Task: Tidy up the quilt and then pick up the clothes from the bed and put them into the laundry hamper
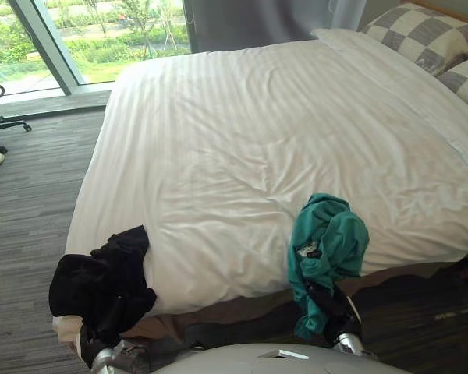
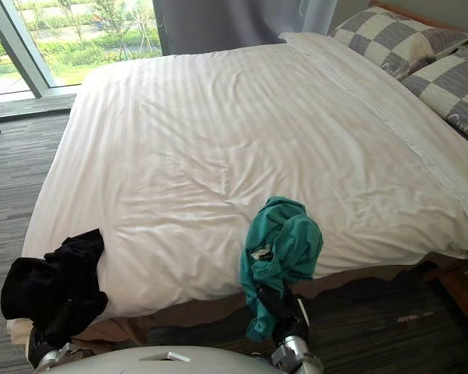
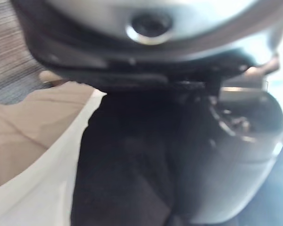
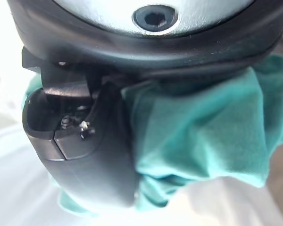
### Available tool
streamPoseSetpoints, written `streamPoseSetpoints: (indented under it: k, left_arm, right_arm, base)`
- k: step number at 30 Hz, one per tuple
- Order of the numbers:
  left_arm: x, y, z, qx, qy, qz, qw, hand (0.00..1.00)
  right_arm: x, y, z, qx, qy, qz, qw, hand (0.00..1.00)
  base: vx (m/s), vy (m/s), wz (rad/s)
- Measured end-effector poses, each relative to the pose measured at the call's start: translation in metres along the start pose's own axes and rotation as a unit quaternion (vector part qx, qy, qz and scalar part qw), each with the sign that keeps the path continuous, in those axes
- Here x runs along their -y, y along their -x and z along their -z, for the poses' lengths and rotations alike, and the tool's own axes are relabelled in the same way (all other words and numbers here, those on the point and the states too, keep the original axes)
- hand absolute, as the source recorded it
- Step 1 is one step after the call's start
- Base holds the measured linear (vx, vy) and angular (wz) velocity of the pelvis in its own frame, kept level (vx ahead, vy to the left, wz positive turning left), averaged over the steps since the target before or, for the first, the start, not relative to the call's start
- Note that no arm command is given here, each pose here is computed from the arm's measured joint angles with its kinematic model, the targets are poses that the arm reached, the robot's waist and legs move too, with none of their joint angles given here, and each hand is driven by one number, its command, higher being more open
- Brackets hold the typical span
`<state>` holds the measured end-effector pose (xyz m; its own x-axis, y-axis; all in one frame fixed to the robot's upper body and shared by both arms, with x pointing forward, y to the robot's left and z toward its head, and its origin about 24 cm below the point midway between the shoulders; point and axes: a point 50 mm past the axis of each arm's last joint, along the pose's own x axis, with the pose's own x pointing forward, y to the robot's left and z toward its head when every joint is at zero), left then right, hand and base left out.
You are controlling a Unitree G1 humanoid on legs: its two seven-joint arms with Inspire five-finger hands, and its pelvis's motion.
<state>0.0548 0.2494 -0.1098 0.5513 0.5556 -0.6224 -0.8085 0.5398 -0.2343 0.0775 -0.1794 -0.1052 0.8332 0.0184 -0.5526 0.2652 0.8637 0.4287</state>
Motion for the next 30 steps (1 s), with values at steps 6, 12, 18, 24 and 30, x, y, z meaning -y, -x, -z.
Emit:
streamPoseSetpoints:
  k: [6, 12, 18, 24, 30]
  left_arm:
    - [0.029, 0.012, 0.016, -0.045, -0.014, 0.124, 0.991, 0.0]
    - [0.028, 0.022, 0.033, -0.106, -0.012, 0.143, 0.984, 0.0]
    - [0.04, 0.023, 0.033, -0.117, -0.041, 0.184, 0.975, 0.0]
    - [0.066, 0.025, 0.039, -0.136, -0.036, 0.229, 0.963, 0.0]
    - [0.087, 0.028, 0.037, -0.13, -0.089, 0.283, 0.946, 0.0]
  right_arm:
    - [-0.012, 0.015, 0.012, -0.015, 0.014, -0.02, 1.0, 0.0]
    - [-0.029, 0.006, 0.004, -0.008, 0.048, -0.074, 0.996, 0.0]
    - [-0.016, 0.016, -0.003, 0.015, 0.061, -0.036, 0.997, 0.0]
    - [0.014, 0.033, -0.02, 0.041, 0.092, 0.047, 0.994, 0.0]
    - [0.01, 0.015, -0.001, -0.012, 0.085, 0.032, 0.996, 0.0]
  base:
    - [0.1, -0.039, 1.46]
    - [0.07, 0.02, 0.77]
    - [-0.06, 0.03, 1.22]
    - [-0.02, 0.123, 1.48]
    - [0.04, 0.216, 0.98]
